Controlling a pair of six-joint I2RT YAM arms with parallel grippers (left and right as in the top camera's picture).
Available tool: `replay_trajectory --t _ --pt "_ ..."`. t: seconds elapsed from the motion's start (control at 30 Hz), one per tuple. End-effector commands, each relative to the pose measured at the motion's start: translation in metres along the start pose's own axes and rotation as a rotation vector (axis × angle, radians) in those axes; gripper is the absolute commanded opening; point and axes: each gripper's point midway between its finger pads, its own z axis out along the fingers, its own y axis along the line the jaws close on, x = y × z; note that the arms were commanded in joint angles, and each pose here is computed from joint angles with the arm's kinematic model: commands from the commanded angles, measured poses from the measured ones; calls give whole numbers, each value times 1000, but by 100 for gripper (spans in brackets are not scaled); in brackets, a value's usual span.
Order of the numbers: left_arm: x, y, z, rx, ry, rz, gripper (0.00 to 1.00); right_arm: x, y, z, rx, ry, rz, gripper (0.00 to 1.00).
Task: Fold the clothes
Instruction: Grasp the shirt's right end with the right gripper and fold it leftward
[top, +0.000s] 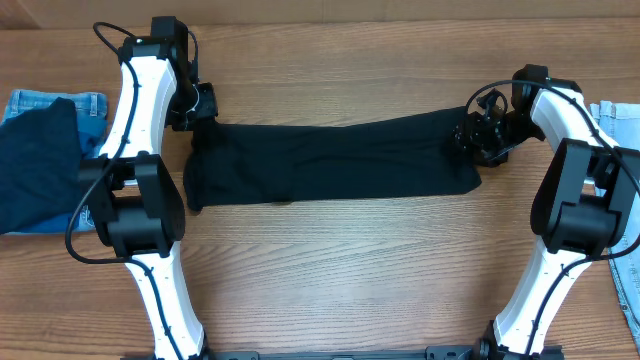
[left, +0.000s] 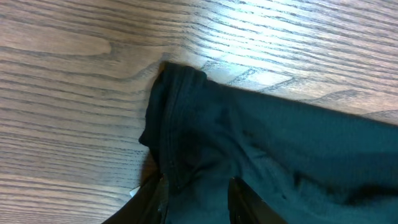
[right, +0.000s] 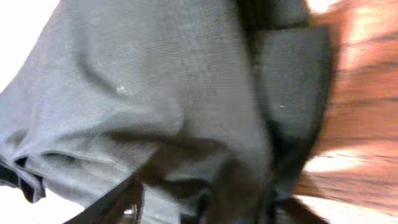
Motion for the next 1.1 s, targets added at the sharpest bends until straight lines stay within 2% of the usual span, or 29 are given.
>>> replay_trajectory --t 0.0,0.03,0.07,0.17,0.23,0.43,0.57,0.8,1.07 --pt "-5 -1 -3 6 -13 19 35 13 -50 30 132 74 78 37" --pt "-5 -1 -3 6 -12 18 36 12 -50 30 132 73 79 24" --pt "-4 -1 -3 6 -9 18 36 12 -50 30 132 71 78 16" --pt "-2 0 -3 2 -1 21 35 9 -49 29 132 64 74 4" --pt "1 1 -3 -3 13 21 35 2 -46 18 146 47 67 4" --pt "7 5 -3 -21 36 37 34 -30 -71 -59 445 -76 116 4" --pt "6 5 -3 -20 32 37 35 -34 -63 -88 493 -92 96 4" --pt "5 5 -3 -19 26 38 35 -19 2 -64 573 -22 -111 4" --pt "-1 4 -3 -16 4 38 35 22 88 -12 606 54 -337 4"
